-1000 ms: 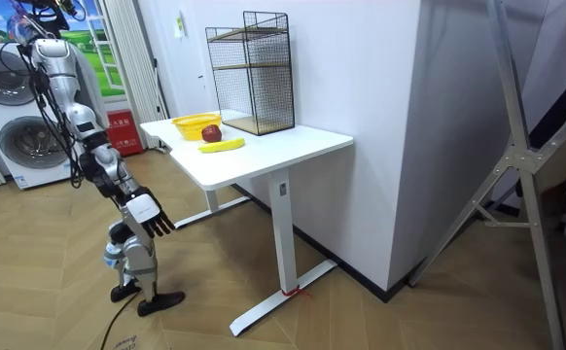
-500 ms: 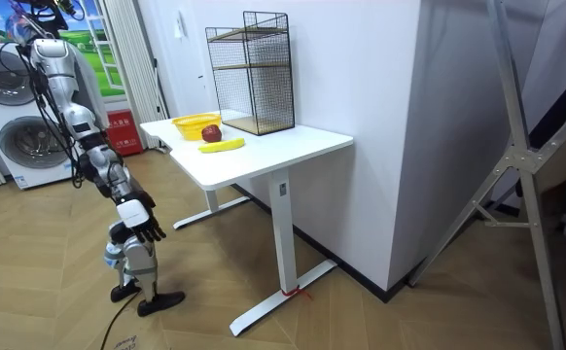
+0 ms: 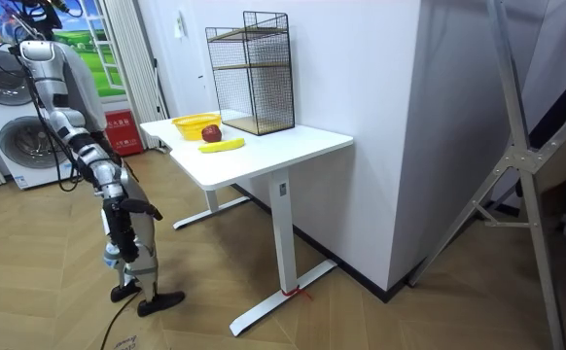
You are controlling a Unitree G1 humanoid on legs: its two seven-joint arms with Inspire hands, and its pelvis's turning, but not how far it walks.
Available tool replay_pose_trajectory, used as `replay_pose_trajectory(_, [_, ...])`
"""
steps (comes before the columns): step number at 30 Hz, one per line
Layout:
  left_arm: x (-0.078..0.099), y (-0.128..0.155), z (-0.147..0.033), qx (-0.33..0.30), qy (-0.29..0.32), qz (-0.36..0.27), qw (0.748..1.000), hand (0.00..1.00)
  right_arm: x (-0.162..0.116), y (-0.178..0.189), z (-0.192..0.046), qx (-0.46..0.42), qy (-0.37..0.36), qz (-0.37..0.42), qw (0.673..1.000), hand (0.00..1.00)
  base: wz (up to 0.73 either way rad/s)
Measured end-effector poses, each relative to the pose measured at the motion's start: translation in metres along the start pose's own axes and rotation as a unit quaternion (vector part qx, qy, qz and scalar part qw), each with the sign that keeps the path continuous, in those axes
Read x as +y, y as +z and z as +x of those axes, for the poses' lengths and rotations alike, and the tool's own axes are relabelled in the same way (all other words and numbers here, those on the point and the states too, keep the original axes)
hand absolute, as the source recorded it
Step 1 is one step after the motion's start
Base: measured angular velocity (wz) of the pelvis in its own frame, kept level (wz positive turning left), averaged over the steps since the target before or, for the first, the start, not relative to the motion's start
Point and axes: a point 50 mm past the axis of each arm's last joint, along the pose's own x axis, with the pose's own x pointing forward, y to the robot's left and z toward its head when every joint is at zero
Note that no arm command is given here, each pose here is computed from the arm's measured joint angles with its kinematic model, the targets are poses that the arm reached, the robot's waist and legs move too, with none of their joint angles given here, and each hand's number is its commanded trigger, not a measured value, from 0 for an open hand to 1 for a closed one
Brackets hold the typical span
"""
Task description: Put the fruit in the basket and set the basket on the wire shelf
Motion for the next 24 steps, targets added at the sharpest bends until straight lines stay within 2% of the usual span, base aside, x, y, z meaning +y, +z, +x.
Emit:
replay_pose_trajectory(7, [0.004,0.003,0.000,-0.011,0.006,0.002,1.000,0.00,0.028,0.029,-0.021,-0.042,-0.030,0.072,0.996,0.00,-0.06])
replay_pose_trajectory(13, [0.009,0.015,0.001,-0.046,0.006,0.030,0.998,0.00,0.074,0.068,-0.063,-0.148,0.008,0.090,0.985,0.00,-0.02])
replay_pose_trajectory(18, [0.010,0.021,0.000,-0.065,0.006,0.040,0.997,0.00,0.091,0.103,-0.106,-0.304,0.042,0.088,0.948,0.00,0.05])
replay_pose_trajectory(22, [0.009,0.023,0.000,-0.070,0.005,0.048,0.996,0.00,0.100,0.117,-0.129,-0.370,0.065,0.095,0.922,0.00,0.00])
replay_pose_trajectory(24, [0.007,0.023,0.000,-0.069,0.001,0.051,0.996,0.00,0.104,0.119,-0.149,-0.426,0.086,0.088,0.896,0.00,-0.05])
